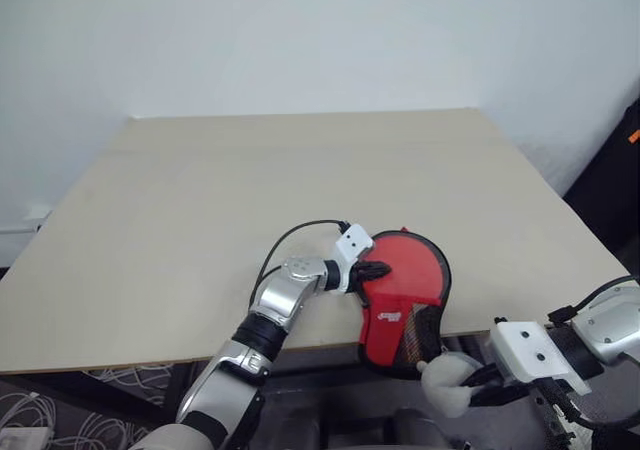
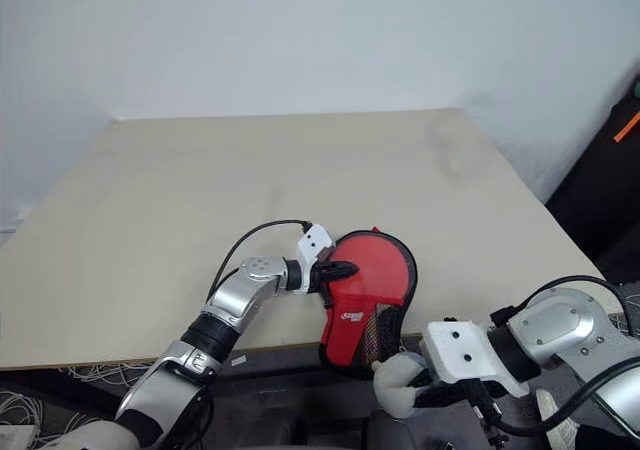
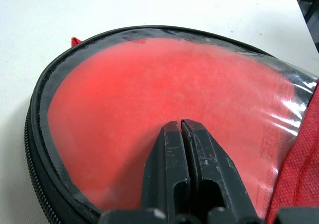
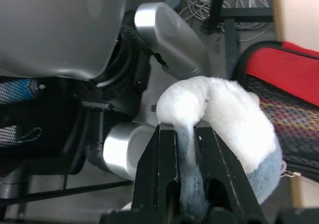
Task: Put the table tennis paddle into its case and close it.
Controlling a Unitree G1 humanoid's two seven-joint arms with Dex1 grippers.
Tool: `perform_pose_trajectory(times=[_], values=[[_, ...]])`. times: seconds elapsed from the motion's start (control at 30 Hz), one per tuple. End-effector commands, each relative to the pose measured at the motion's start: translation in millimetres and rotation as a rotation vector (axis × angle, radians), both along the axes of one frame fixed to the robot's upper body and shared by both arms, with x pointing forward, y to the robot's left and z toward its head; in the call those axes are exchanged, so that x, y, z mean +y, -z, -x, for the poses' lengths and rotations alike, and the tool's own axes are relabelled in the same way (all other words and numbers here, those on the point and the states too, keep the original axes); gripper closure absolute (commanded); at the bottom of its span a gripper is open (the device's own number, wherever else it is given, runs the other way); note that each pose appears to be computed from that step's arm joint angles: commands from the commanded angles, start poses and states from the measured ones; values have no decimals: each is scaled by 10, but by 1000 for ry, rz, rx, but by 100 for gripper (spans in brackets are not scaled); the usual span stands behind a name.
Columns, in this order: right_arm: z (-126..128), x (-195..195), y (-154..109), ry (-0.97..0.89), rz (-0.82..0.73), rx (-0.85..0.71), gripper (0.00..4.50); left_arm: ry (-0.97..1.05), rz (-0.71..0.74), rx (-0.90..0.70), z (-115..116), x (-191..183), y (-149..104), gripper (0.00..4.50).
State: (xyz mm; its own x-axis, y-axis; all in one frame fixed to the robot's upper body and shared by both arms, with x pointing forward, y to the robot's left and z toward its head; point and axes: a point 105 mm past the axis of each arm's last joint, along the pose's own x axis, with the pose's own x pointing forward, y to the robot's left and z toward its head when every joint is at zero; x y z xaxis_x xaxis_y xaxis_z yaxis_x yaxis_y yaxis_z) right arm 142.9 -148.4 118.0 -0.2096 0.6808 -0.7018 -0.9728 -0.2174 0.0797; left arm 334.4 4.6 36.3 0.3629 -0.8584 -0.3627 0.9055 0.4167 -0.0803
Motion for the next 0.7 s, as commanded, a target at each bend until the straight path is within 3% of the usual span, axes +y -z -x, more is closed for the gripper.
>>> perform_pose_trajectory(times=[0.03,0.23,0.4,0.47,0.57,0.7], values=[[133,50,-36,-66,-14,24,449,-27,-111,90,74,179,330,450],[277,149,-77,-111,-62,56,449,-22,-116,91,80,187,333,450],[192,234,-129,-72,-123,38,449,-26,-116,87,61,206,309,450],[106,264,-163,-32,-159,30,383,-27,-112,84,58,215,285,450],[-147,297,-214,81,-229,0,292,-22,-99,76,64,240,194,390],[-465,371,-338,218,-336,-13,147,-8,-80,17,68,318,-33,253]])
